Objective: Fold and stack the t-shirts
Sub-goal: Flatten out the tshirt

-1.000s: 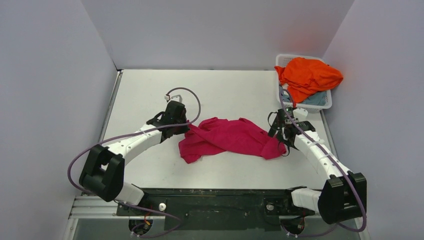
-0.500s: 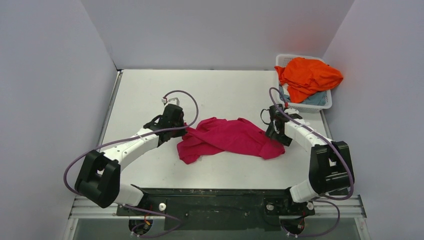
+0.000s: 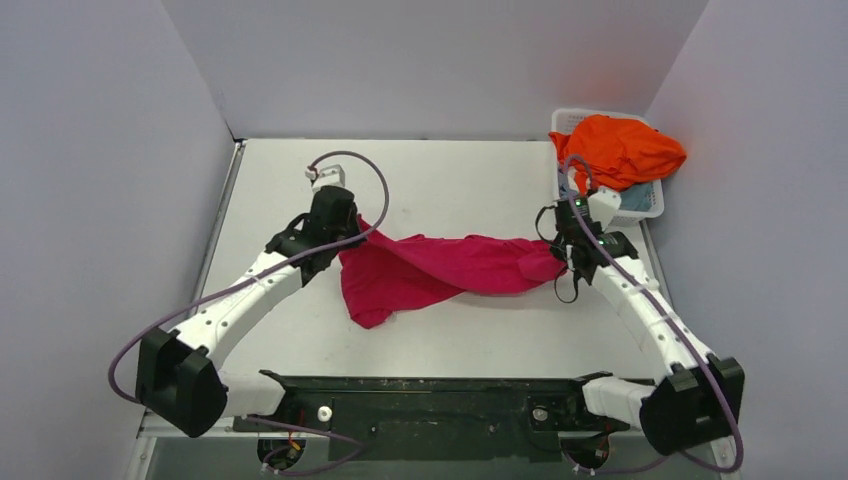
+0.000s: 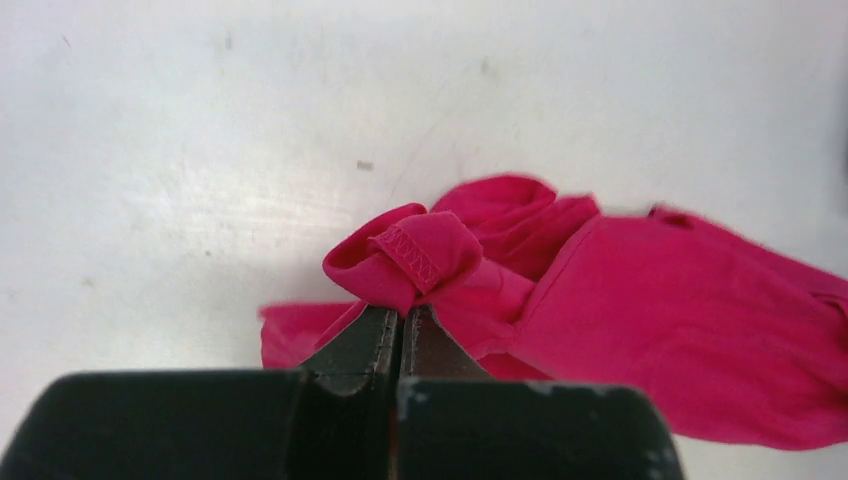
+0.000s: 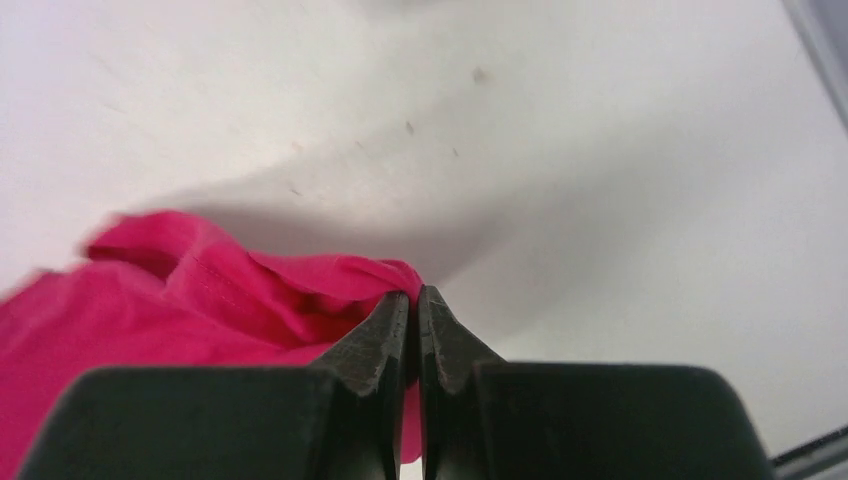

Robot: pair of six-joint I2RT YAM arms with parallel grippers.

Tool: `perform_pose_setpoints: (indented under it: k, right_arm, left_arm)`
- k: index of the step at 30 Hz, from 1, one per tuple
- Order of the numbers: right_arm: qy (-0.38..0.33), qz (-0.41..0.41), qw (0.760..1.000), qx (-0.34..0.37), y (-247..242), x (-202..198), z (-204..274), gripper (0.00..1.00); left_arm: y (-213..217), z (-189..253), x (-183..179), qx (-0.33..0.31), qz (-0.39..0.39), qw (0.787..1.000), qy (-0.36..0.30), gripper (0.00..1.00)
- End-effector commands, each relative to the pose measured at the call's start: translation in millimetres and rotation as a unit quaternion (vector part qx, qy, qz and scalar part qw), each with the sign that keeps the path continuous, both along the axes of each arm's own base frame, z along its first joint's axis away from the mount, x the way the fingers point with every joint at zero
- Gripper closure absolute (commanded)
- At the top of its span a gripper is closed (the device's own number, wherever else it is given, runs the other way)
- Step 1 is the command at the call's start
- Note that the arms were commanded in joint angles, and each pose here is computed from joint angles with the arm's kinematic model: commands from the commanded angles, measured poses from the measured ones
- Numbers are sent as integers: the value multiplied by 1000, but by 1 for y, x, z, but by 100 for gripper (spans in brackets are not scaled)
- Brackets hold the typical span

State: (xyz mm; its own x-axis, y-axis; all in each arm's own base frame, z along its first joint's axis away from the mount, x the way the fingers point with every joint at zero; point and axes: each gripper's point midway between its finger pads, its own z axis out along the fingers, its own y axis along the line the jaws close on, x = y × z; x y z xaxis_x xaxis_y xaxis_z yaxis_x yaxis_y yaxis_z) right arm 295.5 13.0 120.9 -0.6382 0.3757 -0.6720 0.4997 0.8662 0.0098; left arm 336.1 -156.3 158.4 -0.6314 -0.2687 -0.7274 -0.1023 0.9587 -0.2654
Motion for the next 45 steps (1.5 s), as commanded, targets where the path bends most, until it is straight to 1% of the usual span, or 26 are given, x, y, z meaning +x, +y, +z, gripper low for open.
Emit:
perform_pose_setpoints:
  k: [1, 4, 7, 9, 10, 11, 14, 17, 20, 24, 28, 30, 31, 32, 33, 34, 35, 36, 37, 38, 39, 40, 42, 43, 44, 45]
  right_arm:
    - [-147, 0, 989, -12, -13, 3, 109, 100]
    - [-242, 15, 970, 1, -14, -7, 178, 100]
    - [-314, 13, 949, 10, -20, -22, 229, 100]
    - [-374, 15, 927, 26, -22, -39, 272, 100]
    - [-394, 24, 918, 37, -20, -47, 286, 100]
    - [-417, 28, 907, 46, -20, -55, 305, 100]
    - [-468, 62, 878, 81, -10, -79, 344, 100]
    - [-511, 90, 847, 109, -3, -103, 380, 100]
    - [-535, 136, 820, 150, 12, -126, 400, 100]
    - [-546, 177, 794, 201, 29, -150, 410, 100]
    - [-538, 209, 781, 240, 45, -162, 405, 100]
    - [-514, 211, 790, 259, 52, -153, 386, 100]
    - [-506, 207, 792, 270, 54, -151, 378, 100]
    - [-485, 201, 806, 275, 58, -140, 359, 100]
    - [-475, 192, 810, 286, 58, -136, 350, 100]
    - [-447, 182, 826, 289, 61, -123, 323, 100]
    - [-433, 170, 834, 296, 62, -116, 309, 100]
    - [-396, 158, 855, 296, 65, -102, 275, 100]
    - [-373, 141, 868, 297, 65, -93, 255, 100]
    - [-332, 122, 888, 293, 65, -81, 215, 100]
    - [-307, 92, 902, 289, 61, -70, 192, 100]
    - [-269, 69, 920, 276, 58, -62, 153, 100]
    - [-215, 10, 952, 218, 37, -43, 101, 100]
    - [-183, -30, 968, 170, 20, -33, 78, 100]
    - [-168, -39, 975, 140, 11, -27, 74, 96]
    - [-122, -65, 986, 94, -3, -23, 55, 80]
  left_arm:
    - [25, 133, 15, -29, 55, 985, -163, 100]
    - [43, 196, -1, -57, 77, 966, -240, 100]
    - [65, 258, -24, -79, 96, 941, -313, 100]
    - [78, 296, -44, -99, 97, 922, -361, 100]
    - [85, 321, -60, -114, 92, 908, -392, 100]
    - [87, 331, -67, -121, 88, 901, -407, 100]
    - [102, 379, -106, -154, 71, 868, -467, 100]
    - [114, 408, -135, -171, 63, 845, -502, 100]
    - [125, 433, -160, -180, 58, 828, -528, 100]
    - [138, 451, -181, -185, 60, 814, -547, 100]
    - [141, 454, -187, -185, 59, 812, -551, 100]
    - [138, 445, -178, -179, 63, 821, -539, 100]
    - [133, 435, -167, -172, 65, 830, -526, 100]
    - [133, 428, -161, -171, 73, 835, -518, 100]
    - [126, 411, -145, -160, 78, 849, -498, 100]
    - [128, 400, -135, -155, 96, 855, -486, 100]
    - [126, 371, -114, -131, 120, 873, -454, 100]
    - [124, 355, -102, -124, 136, 882, -435, 100]
    - [122, 317, -80, -95, 163, 900, -392, 100]
    - [120, 297, -68, -77, 177, 909, -371, 100]
    - [118, 254, -44, -38, 204, 922, -328, 100]
    - [118, 232, -31, -16, 217, 926, -308, 100]
    - [114, 150, 24, 50, 235, 944, -226, 100]
    - [105, 131, 41, 27, 218, 955, -198, 100]
    - [118, 87, 67, 39, 230, 963, -136, 100]
    - [109, 82, 77, 5, 215, 972, -97, 100]
